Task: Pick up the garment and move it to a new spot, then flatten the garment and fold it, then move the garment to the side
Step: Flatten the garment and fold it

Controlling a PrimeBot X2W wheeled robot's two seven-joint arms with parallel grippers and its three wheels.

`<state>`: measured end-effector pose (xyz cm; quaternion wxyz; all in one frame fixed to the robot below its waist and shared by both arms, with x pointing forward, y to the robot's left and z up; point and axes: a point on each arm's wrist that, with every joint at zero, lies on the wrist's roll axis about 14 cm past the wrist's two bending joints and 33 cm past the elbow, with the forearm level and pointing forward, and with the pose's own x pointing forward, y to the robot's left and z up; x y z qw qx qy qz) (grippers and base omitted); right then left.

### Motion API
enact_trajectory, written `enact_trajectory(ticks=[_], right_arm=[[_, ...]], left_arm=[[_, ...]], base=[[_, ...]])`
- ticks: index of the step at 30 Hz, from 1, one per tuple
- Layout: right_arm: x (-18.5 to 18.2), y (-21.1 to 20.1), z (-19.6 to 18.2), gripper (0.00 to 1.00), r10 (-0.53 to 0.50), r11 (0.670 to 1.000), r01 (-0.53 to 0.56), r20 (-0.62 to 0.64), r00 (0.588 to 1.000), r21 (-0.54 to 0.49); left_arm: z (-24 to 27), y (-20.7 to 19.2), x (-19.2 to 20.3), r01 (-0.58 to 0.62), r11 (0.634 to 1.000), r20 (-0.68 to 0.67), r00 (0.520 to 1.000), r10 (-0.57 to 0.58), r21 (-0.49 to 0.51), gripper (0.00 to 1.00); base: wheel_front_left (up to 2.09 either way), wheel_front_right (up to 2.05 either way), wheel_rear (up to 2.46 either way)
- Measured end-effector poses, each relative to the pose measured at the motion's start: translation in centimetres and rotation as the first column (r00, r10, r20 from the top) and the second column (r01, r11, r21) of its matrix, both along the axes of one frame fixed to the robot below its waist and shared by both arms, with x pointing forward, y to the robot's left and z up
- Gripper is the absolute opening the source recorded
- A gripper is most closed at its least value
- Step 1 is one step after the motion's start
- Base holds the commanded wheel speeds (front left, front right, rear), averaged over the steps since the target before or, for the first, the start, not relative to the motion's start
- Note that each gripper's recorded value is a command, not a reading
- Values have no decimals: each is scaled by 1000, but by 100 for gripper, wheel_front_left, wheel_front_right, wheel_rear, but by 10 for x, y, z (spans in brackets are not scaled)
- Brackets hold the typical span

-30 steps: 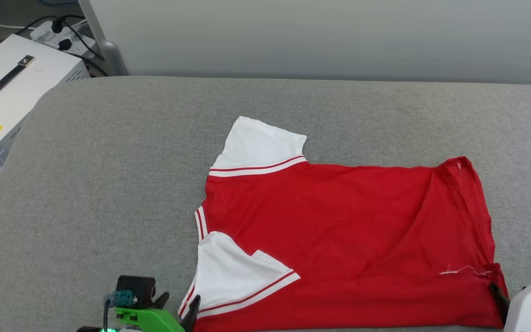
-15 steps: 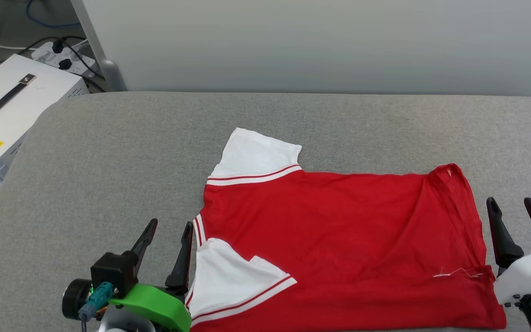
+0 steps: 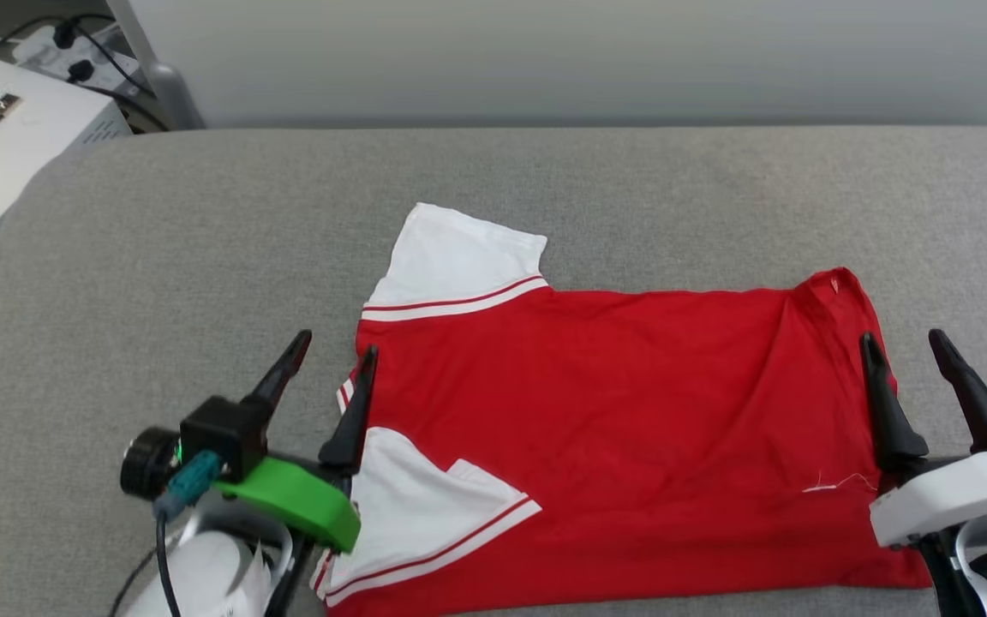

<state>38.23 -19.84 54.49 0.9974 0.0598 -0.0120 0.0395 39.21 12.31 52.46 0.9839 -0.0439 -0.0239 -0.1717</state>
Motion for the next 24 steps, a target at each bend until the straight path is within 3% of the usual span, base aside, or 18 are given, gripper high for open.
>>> enact_trajectory(ticks=[6,11,13,19,24], right_arm=[[20,2,2,100,1,1000,-1,18,1000,-5],[35,5,-5,100,-2,1000,2,19,1000,4],[39,6,-8,100,-5,1000,5,20,1000,6],[47,-8,-17,100,-57,998,57,24,998,4],[49,-13,-33,100,-78,997,78,-3,997,3]], left_arm=[[19,-26,57,137,986,-4,991,-137,93,100],[16,-43,110,247,939,-102,968,-229,238,100],[19,-49,130,266,934,-129,962,-241,237,100],[-26,-57,172,372,874,-417,881,-225,313,100],[-59,-60,191,447,824,-573,797,-190,348,100]], base=[[0,0,0],[0,0,0],[0,0,0],[0,0,0],[0,0,0]])
